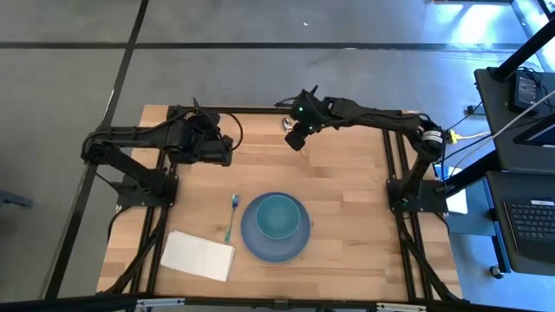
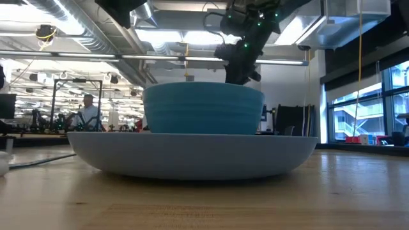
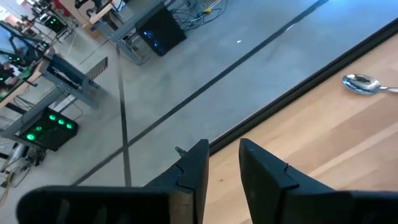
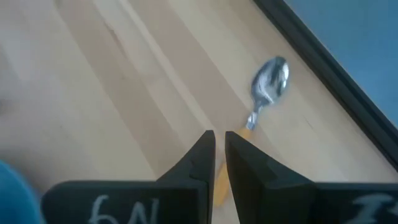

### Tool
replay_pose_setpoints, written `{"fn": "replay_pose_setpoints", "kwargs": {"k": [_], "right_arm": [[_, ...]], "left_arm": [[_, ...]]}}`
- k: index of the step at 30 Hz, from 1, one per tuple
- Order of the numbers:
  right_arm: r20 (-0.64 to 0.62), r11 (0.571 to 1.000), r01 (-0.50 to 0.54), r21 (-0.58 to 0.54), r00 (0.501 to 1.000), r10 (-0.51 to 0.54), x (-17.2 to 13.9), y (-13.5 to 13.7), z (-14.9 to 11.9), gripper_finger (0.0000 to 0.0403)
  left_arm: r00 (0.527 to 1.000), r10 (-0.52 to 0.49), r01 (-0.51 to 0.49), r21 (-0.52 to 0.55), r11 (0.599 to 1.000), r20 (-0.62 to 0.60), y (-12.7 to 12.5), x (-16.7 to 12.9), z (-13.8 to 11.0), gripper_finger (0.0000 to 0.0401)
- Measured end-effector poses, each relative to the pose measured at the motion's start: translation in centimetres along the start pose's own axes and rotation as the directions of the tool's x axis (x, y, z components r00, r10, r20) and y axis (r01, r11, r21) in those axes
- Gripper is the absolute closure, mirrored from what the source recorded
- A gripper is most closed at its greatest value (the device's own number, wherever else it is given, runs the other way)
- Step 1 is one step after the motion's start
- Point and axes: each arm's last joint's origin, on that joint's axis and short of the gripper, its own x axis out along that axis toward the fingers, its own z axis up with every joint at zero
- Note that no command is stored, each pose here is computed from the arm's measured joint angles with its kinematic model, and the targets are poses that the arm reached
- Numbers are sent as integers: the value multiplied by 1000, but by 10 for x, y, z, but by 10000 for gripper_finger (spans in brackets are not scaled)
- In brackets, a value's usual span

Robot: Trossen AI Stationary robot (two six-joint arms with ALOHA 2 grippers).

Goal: Set table place
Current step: Put the spoon into the bowl

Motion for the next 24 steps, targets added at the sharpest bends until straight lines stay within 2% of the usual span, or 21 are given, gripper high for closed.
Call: {"fn": "replay_pose_setpoints", "kwargs": {"k": [4,8,15,24], "right_arm": [[14,1000,-17,-7,1000,17,-8,2,7,361],[-30,999,-15,-35,999,14,-9,3,3,361],[-28,999,-10,-50,1000,8,-10,10,2,361],[-31,1000,-26,-10,999,26,-11,25,-2,361]], "left_arm": [[1000,7,-7,-4,1000,-4,1,2,1,327],[1000,5,-5,-3,1000,-4,1,1,0,334],[997,-44,44,-3,999,-57,-1,0,-1,342],[992,-77,77,-7,997,-99,-2,0,-3,354]]}}
